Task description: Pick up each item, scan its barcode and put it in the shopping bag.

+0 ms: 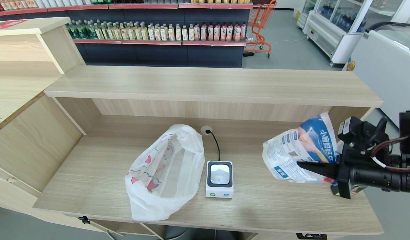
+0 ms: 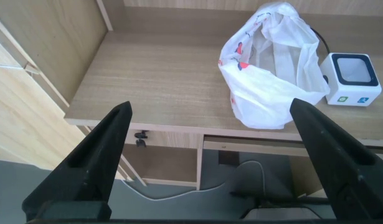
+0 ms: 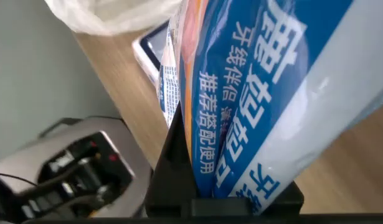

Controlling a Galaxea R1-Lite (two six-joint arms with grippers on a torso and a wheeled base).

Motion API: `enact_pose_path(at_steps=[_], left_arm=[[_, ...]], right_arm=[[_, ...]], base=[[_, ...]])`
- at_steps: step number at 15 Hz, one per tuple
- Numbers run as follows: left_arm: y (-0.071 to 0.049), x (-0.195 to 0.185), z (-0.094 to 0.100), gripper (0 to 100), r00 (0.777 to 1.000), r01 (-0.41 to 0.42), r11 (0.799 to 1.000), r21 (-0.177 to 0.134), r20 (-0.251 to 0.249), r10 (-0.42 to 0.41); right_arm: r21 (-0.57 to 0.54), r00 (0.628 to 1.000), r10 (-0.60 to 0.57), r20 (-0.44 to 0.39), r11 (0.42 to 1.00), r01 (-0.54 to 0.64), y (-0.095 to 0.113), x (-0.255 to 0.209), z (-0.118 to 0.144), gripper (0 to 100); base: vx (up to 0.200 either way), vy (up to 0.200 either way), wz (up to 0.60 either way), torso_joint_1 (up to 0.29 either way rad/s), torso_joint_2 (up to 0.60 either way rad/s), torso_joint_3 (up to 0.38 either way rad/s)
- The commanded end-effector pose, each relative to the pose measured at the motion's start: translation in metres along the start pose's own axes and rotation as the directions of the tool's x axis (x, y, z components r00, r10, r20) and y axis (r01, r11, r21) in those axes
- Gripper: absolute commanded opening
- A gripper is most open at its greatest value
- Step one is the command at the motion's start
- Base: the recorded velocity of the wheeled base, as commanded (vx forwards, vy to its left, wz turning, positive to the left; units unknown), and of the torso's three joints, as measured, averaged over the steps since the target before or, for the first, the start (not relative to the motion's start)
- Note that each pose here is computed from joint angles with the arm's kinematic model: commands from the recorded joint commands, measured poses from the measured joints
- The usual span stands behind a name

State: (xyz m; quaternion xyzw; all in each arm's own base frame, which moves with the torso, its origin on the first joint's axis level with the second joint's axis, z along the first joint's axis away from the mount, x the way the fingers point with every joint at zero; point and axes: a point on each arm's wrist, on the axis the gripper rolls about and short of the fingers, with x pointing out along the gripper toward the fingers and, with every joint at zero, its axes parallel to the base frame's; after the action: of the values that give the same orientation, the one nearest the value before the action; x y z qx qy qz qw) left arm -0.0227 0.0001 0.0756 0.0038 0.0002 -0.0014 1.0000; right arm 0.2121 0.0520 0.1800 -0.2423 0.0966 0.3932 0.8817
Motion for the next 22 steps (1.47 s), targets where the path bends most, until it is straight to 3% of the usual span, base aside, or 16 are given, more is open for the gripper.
enact_pose_path(at_steps=[1, 2, 6, 8, 11, 16, 18, 22], left_arm=[[0.000, 0.000, 0.000, 100, 1.000, 0.000, 1.000, 0.000, 0.000, 0.000], [0.000, 0.000, 0.000, 100, 1.000, 0.000, 1.000, 0.000, 0.000, 0.000], [0.000, 0.000, 0.000, 100, 1.000, 0.000, 1.000, 0.000, 0.000, 0.000], [0.000, 0.000, 0.000, 100, 1.000, 0.000, 1.000, 0.000, 0.000, 0.000], [0.000, 0.000, 0.000, 100, 1.000, 0.000, 1.000, 0.000, 0.000, 0.000], [0.000, 0.000, 0.000, 100, 1.000, 0.000, 1.000, 0.000, 0.000, 0.000], [0.000, 0.000, 0.000, 100, 1.000, 0.000, 1.000, 0.000, 0.000, 0.000], [0.000, 0.000, 0.000, 100, 1.000, 0.000, 1.000, 0.000, 0.000, 0.000]], right_arm=[[-0.105, 0.996, -0.061, -0.062, 0.993, 0.054, -0.002, -0.010, -0.025, 0], [-0.189, 0.997, -0.053, -0.055, 0.981, 0.041, 0.004, -0.012, -0.031, 0], [-0.350, 0.998, -0.047, -0.028, 0.936, 0.035, 0.003, -0.018, -0.037, 0], [-0.425, 0.999, 0.037, 0.029, 0.905, -0.021, 0.005, -0.017, -0.040, 0], [-0.549, 0.988, 0.097, 0.121, 0.836, -0.015, -0.011, -0.033, -0.059, 0], [-0.531, 0.985, 0.136, 0.108, 0.845, -0.058, -0.002, -0.044, -0.068, 0], [-0.529, 0.972, 0.196, 0.131, 0.843, -0.099, -0.001, -0.029, -0.065, 0], [-0.566, 0.926, 0.290, 0.241, 0.817, -0.109, -0.018, 0.005, -0.080, 0]], base=[[0.000, 0.000, 0.00, 0.000, 0.00, 0.000], [0.000, 0.000, 0.00, 0.000, 0.00, 0.000], [0.000, 0.000, 0.00, 0.000, 0.00, 0.000], [0.000, 0.000, 0.00, 0.000, 0.00, 0.000], [0.000, 0.000, 0.00, 0.000, 0.00, 0.000], [0.000, 0.000, 0.00, 0.000, 0.00, 0.000], [0.000, 0.000, 0.00, 0.000, 0.00, 0.000], [0.000, 0.000, 0.00, 0.000, 0.00, 0.000]])
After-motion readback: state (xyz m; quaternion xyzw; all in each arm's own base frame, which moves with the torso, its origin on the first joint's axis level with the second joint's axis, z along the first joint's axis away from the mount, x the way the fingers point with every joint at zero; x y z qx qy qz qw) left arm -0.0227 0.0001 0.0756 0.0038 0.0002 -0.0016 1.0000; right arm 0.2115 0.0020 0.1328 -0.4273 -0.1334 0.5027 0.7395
